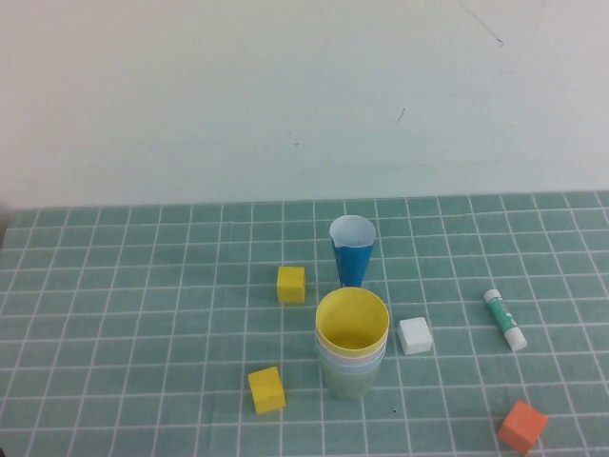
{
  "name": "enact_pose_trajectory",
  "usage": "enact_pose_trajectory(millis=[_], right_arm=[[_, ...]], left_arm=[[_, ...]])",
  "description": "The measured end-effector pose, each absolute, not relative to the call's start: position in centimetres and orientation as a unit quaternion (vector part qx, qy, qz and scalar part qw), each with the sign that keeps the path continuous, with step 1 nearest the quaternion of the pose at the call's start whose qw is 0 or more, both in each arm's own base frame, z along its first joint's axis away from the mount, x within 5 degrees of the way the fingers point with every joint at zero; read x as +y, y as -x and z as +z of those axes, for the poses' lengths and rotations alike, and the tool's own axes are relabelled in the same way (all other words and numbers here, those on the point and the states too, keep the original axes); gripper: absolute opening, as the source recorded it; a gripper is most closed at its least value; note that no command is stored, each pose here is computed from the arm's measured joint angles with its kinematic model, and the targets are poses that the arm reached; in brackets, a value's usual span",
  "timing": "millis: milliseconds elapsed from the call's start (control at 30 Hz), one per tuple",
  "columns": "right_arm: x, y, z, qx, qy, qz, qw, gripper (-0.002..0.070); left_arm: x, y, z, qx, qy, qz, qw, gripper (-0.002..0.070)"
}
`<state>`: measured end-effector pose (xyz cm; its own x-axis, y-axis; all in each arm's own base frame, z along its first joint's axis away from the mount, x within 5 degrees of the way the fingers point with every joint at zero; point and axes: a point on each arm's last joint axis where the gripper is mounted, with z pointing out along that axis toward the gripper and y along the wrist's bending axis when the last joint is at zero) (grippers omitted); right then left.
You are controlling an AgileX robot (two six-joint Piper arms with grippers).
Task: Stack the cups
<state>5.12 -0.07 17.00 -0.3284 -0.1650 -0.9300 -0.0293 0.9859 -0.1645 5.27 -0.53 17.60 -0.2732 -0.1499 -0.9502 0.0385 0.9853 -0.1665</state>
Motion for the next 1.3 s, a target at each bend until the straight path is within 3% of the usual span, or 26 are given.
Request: enact_pose_trajectory(millis=[1300], right_arm=[[-0.1,-5.12,17.0,0.813,0.059,-0.061,0.576,-0.0001]], left_arm=[[-0.53,-5.27,17.6,0.794,0.037,-0.08,0.602,-0.0003]])
